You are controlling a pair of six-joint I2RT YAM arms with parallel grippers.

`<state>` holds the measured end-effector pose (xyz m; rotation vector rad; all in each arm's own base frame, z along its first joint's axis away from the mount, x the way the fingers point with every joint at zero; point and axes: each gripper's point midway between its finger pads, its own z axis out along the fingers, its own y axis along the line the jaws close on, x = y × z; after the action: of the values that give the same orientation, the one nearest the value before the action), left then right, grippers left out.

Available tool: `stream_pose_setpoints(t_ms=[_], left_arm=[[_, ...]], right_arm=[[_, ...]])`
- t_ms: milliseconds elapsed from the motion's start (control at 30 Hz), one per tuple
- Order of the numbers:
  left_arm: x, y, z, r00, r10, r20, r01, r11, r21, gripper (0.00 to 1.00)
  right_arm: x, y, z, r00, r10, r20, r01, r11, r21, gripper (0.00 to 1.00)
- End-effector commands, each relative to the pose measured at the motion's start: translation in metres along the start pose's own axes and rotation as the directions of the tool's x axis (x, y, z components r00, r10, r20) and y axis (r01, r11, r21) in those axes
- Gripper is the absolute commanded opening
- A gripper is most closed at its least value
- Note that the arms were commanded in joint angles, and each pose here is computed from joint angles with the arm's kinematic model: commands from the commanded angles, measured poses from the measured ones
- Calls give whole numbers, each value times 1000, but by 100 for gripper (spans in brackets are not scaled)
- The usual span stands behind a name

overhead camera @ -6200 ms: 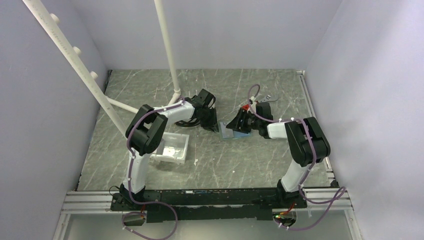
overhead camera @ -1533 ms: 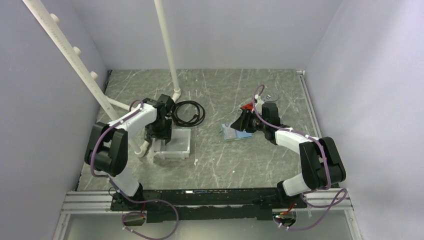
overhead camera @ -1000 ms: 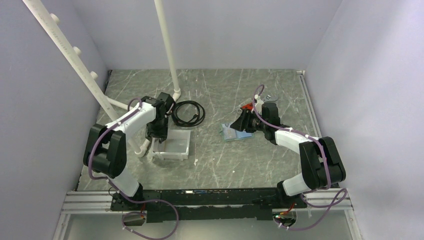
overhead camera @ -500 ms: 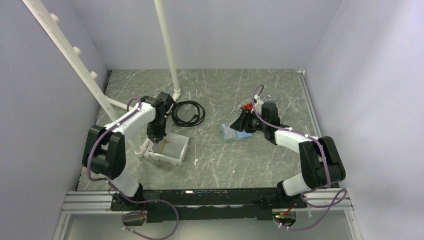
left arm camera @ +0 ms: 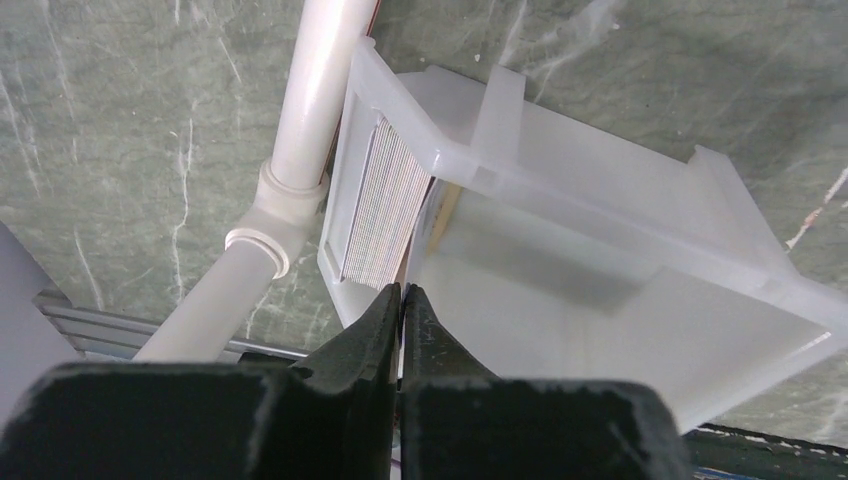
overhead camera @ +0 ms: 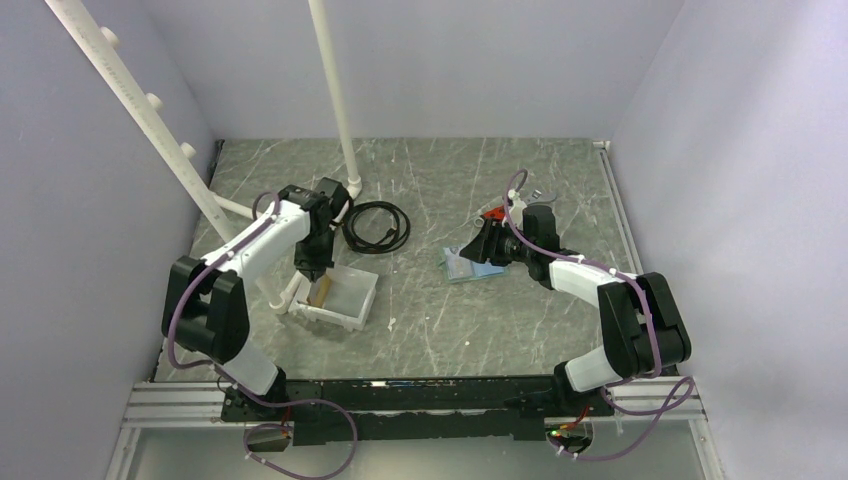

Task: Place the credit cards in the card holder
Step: Pick up the credit card from the storage box, then insert the credit card into the card holder.

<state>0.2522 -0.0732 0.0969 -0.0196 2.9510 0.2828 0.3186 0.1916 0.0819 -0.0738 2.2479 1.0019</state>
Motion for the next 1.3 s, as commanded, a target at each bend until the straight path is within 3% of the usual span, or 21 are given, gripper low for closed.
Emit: stream_pose_setpoints(t_ms=[0, 267, 467, 667, 800, 900, 1267], left_arm=[[-11, 4, -25, 997, -30, 71, 29, 999, 14, 6], [-12, 0, -43, 995, -44, 90, 37, 997, 73, 0], [-31, -28, -101, 978, -89, 186, 27, 949, 314, 0], [-67, -86, -173, 948, -141, 284, -74, 771, 632, 0], [-86, -146, -195, 943, -166, 288, -148, 565, 812, 0], [-93, -192, -188, 954, -157, 255, -160, 454, 877, 0], [-93, -308, -112, 988, -28, 153, -129, 397, 909, 0]], right_arm=[[-7, 7, 1, 999, -29, 29, 30, 999, -27, 53], [-7, 7, 1, 999, -30, 26, 30, 999, -27, 53], [-8, 4, 1, 999, -32, 22, 33, 999, -9, 53], [-18, -11, 1, 1000, -20, 22, 18, 997, 81, 54], [-24, -23, 2, 1000, 9, 22, -12, 990, 137, 54], [-24, -34, 3, 998, 61, 24, -64, 985, 158, 51], [0, -74, 13, 982, 191, -10, -183, 955, 235, 42]])
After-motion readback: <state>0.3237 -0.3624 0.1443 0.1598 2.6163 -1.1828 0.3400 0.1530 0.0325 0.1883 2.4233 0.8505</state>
